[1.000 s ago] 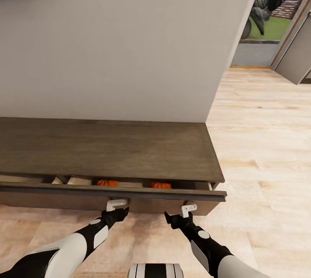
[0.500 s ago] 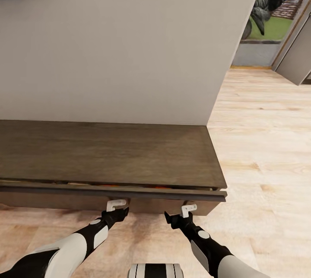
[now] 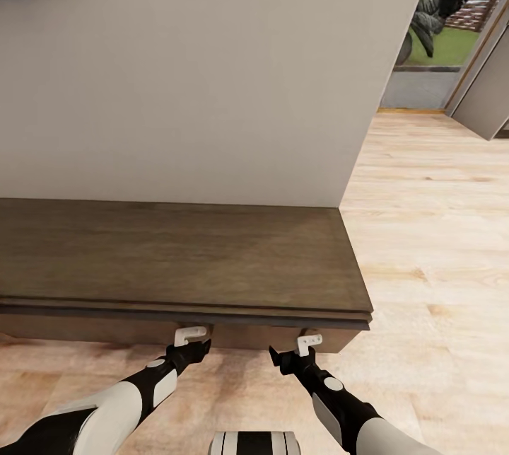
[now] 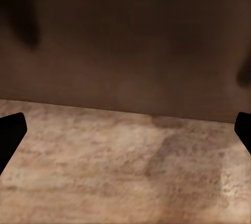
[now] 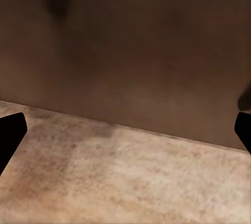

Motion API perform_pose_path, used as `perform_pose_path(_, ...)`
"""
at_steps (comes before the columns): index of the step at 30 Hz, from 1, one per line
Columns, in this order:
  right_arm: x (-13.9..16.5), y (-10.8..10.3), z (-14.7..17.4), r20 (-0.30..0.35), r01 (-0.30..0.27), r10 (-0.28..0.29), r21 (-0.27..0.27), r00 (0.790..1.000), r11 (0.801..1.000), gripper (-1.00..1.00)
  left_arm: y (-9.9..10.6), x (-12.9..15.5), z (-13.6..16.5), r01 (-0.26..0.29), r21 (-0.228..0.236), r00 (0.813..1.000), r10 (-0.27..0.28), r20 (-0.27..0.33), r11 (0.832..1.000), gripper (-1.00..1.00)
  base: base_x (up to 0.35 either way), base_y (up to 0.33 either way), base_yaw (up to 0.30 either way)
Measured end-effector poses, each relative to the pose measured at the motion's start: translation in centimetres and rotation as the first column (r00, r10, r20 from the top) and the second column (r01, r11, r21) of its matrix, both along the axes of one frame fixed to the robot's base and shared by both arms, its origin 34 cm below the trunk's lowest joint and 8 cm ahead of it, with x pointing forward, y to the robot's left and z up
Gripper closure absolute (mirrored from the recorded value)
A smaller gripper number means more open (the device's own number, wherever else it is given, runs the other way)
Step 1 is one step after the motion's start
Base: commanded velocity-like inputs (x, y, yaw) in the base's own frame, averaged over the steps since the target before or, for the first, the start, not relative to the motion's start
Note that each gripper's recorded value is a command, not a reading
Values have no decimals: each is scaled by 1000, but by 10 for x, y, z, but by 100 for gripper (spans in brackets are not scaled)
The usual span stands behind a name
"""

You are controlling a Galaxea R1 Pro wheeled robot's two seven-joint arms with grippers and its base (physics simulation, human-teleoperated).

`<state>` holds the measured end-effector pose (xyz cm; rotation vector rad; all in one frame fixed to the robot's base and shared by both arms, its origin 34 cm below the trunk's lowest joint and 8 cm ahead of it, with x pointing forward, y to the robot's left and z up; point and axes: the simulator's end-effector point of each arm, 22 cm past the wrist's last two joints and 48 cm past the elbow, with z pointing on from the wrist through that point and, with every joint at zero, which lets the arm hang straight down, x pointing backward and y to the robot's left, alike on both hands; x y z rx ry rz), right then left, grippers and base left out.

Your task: Place each of the two pumpkins and all three candles from the living room inside a cabinet in the living room (use any cabinet), then make sure every cabinet is closed, and position the cauldron so it is next to a table in the living room.

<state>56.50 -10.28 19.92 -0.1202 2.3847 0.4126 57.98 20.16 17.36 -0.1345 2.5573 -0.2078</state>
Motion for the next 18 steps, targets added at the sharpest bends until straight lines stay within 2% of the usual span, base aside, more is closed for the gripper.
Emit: perform_pose_path(18, 0, 0, 0, 0, 0, 0, 0, 1000, 1000, -100, 0, 0, 0, 1, 0, 1000, -1, -1, 1000, -100, 29, 0, 0)
